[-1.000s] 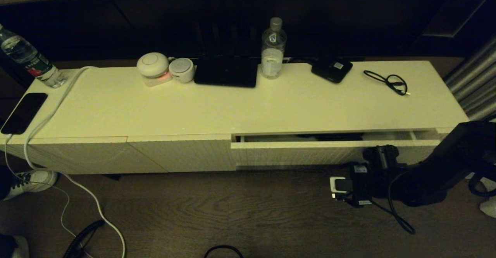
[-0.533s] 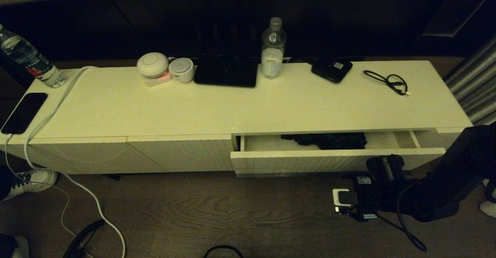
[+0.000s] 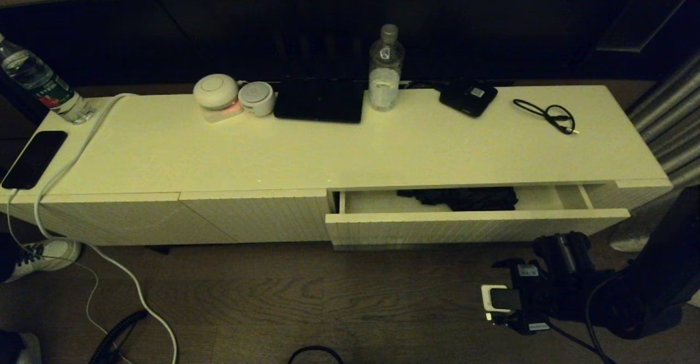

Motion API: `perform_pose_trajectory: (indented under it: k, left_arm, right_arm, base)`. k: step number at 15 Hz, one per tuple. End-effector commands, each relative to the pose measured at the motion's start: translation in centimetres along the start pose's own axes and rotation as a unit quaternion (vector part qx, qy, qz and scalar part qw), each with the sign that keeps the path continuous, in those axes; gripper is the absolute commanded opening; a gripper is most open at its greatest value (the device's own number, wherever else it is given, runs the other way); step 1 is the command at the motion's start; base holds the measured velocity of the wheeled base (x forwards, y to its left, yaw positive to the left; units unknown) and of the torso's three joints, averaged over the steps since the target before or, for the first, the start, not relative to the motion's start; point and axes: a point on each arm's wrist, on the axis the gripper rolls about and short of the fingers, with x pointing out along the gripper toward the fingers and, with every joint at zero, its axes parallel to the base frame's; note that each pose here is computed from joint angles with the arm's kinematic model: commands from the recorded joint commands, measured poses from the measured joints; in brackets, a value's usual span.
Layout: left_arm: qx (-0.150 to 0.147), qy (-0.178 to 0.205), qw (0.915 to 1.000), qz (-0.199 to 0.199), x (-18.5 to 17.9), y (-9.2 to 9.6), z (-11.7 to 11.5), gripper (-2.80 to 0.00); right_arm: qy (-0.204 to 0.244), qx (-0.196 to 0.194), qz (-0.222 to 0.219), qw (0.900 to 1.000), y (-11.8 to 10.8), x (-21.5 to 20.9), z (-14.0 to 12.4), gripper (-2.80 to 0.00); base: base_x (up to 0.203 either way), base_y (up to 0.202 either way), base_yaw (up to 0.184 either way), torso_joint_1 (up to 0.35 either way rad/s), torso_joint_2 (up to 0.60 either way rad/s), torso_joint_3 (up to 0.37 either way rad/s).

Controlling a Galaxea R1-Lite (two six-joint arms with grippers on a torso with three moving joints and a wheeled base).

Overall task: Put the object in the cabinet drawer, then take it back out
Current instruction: Open the drawer

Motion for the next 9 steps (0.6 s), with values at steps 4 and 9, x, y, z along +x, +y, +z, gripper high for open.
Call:
perform_pose_trajectory:
  k: [4, 9]
  left_arm:
    - [-0.001, -0.001, 1.0000, 0.000, 0.0, 0.0, 0.0, -2.80]
    - [-0.001, -0.001, 1.0000, 0.000, 0.0, 0.0, 0.0, -2.80]
  right_arm:
    - [-0.011, 0.014, -0.051, 0.999, -0.7, -6.9, 0.8, 0.00]
    - [-0.017, 0.028, -0.071, 0.997, -0.6, -12.4, 1.3, -2.80]
  base:
    - [0.000, 0.000, 0.000, 0.000, 0.00, 0.000]
    - [0.000, 0.000, 0.000, 0.000, 0.00, 0.000]
